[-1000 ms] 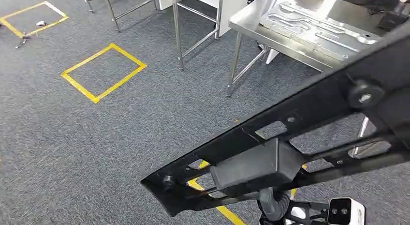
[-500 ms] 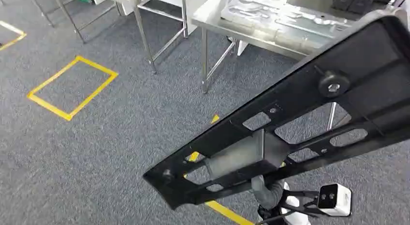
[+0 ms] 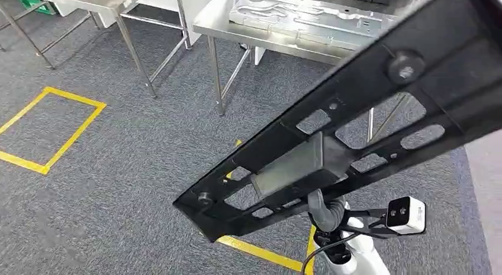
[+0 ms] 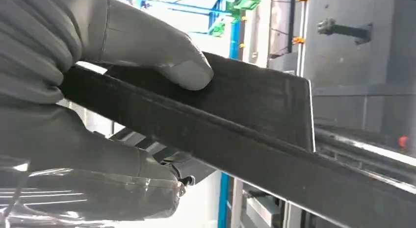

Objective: Take the parts from the cabinet and place them on the table.

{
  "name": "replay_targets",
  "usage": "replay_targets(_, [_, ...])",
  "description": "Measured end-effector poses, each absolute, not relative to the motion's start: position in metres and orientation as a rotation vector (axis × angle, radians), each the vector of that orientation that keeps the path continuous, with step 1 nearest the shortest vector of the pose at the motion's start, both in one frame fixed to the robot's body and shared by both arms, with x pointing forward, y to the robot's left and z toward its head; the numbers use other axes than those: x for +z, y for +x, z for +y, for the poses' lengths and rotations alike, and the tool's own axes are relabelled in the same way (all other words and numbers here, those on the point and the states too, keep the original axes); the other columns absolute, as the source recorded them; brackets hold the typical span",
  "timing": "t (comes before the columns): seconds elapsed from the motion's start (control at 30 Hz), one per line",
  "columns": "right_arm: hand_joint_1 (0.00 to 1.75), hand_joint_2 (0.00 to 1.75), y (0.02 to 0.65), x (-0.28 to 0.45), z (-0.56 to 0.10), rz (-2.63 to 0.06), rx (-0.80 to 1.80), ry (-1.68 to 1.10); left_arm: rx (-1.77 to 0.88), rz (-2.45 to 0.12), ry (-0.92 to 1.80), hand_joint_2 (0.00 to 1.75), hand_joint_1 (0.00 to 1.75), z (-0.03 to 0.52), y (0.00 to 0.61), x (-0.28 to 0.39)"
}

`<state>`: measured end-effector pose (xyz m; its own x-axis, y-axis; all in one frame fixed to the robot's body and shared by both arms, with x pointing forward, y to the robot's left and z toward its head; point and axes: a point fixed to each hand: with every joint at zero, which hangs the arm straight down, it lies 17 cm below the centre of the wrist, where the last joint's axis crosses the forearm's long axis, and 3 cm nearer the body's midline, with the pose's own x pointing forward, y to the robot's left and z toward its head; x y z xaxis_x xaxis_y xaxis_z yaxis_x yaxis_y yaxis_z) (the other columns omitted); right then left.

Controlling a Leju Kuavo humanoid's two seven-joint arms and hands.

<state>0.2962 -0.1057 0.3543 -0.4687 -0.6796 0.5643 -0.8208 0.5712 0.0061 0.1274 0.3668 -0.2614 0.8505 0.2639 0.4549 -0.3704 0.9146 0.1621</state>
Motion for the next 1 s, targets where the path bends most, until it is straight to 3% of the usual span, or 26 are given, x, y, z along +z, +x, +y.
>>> replay_targets(1.0, [1.71, 1.75, 0.301, 0.353, -0.104, -2.298, 0.375, 1.148, 0.342, -0.443, 0.208, 0.0, 0.0, 0.354, 0.131, -0.262])
